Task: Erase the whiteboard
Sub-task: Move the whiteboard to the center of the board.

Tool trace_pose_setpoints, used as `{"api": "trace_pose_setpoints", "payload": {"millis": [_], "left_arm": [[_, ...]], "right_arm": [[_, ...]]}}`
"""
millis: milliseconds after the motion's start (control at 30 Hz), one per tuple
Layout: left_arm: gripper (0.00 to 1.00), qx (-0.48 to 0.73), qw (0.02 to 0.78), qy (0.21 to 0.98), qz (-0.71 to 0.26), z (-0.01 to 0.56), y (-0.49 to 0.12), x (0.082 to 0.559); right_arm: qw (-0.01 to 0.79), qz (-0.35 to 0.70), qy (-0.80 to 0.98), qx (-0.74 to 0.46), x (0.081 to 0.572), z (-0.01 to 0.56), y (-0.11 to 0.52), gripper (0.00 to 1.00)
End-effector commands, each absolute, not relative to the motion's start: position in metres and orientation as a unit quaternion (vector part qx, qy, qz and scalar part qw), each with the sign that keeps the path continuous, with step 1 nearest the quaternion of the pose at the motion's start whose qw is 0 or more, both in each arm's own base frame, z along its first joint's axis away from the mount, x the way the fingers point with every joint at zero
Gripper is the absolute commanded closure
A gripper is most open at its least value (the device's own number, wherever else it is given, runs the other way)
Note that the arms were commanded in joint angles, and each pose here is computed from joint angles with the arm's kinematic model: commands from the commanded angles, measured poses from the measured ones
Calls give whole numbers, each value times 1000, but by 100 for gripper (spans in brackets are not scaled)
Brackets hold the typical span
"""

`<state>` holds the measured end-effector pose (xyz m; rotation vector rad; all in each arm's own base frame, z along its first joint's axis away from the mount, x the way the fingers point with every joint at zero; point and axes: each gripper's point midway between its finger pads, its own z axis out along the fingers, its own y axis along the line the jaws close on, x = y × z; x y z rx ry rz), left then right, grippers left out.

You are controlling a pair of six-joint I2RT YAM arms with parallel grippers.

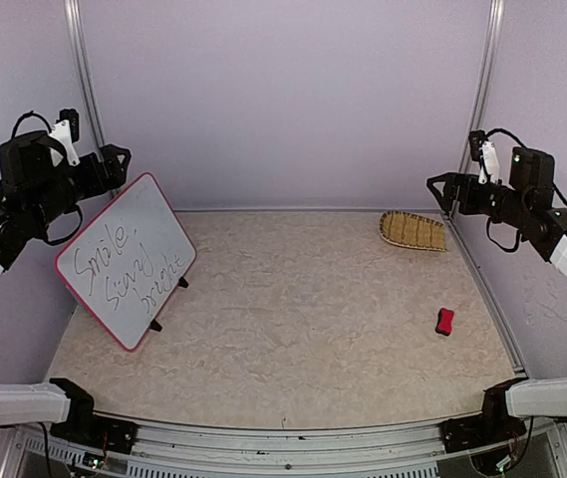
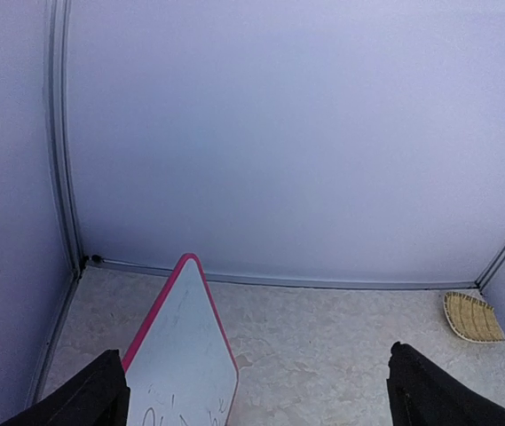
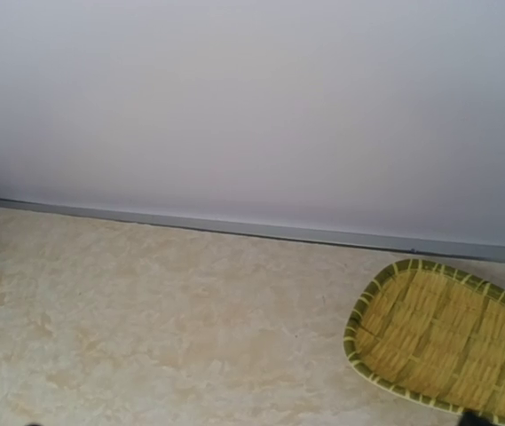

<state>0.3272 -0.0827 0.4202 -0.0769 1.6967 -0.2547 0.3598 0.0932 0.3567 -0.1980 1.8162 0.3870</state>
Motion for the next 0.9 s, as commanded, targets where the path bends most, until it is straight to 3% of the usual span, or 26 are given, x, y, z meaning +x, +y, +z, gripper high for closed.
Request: {"api": "trace_pose_setpoints", "payload": {"millis": [0,867], "left_arm": [[1,-48,649,750,-118,422,-71,330],[1,-172,576,797,-62,380,12,337]], "right_arm": [[597,176,778,-86,356,366,92,0],[563,214,791,-106,355,337,107,0]]}}
